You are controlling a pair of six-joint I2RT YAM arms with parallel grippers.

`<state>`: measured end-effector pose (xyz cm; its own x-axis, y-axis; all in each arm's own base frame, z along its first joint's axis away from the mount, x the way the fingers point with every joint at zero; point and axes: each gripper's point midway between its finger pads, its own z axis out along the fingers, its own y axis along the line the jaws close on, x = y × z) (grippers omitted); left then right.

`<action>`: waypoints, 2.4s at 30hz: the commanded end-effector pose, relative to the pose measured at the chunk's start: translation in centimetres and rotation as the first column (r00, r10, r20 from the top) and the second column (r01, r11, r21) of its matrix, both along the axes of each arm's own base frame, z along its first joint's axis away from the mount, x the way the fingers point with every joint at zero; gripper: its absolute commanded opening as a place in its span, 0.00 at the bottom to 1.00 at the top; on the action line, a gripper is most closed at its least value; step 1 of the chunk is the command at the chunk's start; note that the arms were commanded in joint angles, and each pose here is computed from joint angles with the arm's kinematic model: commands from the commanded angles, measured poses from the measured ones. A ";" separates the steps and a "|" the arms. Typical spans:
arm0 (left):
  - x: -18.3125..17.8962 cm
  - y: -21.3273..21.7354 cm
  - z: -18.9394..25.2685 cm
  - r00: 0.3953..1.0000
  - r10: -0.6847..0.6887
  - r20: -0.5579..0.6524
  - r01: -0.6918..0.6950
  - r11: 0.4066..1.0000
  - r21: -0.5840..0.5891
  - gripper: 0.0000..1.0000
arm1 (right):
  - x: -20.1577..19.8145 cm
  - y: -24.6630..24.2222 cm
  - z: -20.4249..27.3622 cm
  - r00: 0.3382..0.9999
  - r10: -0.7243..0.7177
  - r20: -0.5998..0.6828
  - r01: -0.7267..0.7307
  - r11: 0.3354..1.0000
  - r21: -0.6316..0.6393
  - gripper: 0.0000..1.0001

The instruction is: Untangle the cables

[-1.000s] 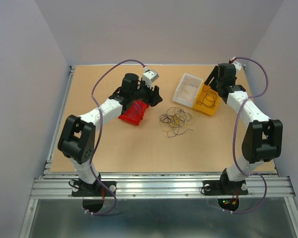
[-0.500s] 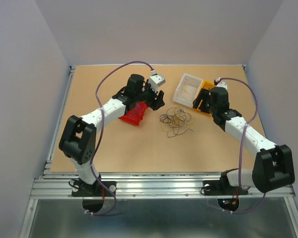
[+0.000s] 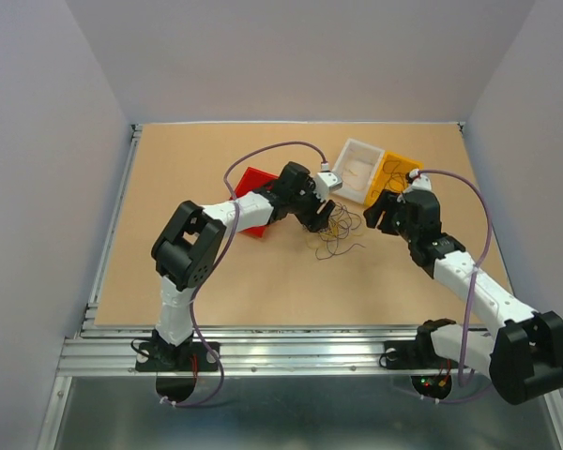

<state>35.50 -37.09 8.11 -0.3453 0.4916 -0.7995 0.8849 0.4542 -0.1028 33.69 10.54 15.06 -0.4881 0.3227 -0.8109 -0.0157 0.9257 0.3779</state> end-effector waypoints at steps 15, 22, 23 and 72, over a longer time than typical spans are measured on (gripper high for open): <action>2.9 -4.1 6.1 0.992 0.029 0.120 -0.003 0.977 -0.215 0.59 | -1.5 -0.4 2.1 0.993 -0.036 0.113 0.028 0.997 0.069 0.64; 3.9 -5.7 3.7 0.997 0.033 0.073 -0.019 0.984 -0.179 0.18 | -1.7 -0.4 2.3 0.991 -0.040 0.124 0.031 0.997 0.076 0.63; 3.8 -5.7 3.8 0.997 0.031 0.077 -0.017 0.984 -0.177 0.10 | -1.7 -0.5 2.3 0.991 -0.043 0.127 0.034 0.996 0.078 0.63; -2.1 -2.7 11.4 0.986 -0.111 0.127 0.135 0.970 -0.200 0.00 | -1.5 2.9 1.6 0.960 0.183 0.211 -0.197 0.979 0.049 0.64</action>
<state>35.95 -39.74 10.92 -0.3157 0.4408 -0.8402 0.9003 0.4188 -0.1185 31.64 11.09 15.16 -0.4327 0.3151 -0.8447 -0.1159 0.9097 0.3987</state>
